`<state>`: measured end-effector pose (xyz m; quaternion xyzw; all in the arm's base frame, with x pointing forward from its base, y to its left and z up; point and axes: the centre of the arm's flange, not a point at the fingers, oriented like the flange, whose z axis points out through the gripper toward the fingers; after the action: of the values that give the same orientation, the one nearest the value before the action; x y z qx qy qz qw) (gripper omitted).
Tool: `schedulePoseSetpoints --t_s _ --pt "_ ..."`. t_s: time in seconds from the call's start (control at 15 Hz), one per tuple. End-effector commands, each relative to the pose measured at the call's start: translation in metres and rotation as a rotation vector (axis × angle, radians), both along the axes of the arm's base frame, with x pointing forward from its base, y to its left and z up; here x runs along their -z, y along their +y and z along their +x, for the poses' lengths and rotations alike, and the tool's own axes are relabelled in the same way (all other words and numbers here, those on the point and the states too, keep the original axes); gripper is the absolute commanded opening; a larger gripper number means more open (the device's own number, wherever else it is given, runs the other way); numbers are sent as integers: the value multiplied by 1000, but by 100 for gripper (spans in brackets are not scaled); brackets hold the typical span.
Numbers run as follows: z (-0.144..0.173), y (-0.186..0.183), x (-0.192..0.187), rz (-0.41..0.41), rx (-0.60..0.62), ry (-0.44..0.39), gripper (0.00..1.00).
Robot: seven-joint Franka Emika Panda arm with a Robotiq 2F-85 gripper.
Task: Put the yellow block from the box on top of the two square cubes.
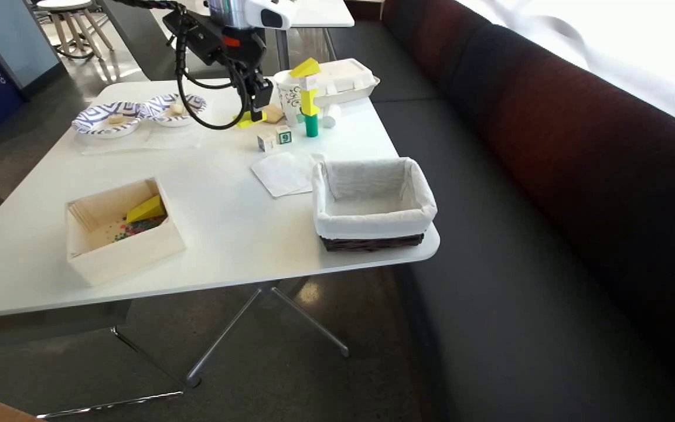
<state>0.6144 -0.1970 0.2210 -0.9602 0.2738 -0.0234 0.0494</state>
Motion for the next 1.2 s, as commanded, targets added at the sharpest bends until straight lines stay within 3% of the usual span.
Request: schedulePoseSetpoints --t_s 0.0,0.27,0.33,1.13 --pt "3 -2 3 -1 2 -2 33" --pt "4 -3 0 -3 1 -5 33" --pt "4 -3 0 -3 1 -6 8" --pt "43 -6 30 -23 34 1 8"
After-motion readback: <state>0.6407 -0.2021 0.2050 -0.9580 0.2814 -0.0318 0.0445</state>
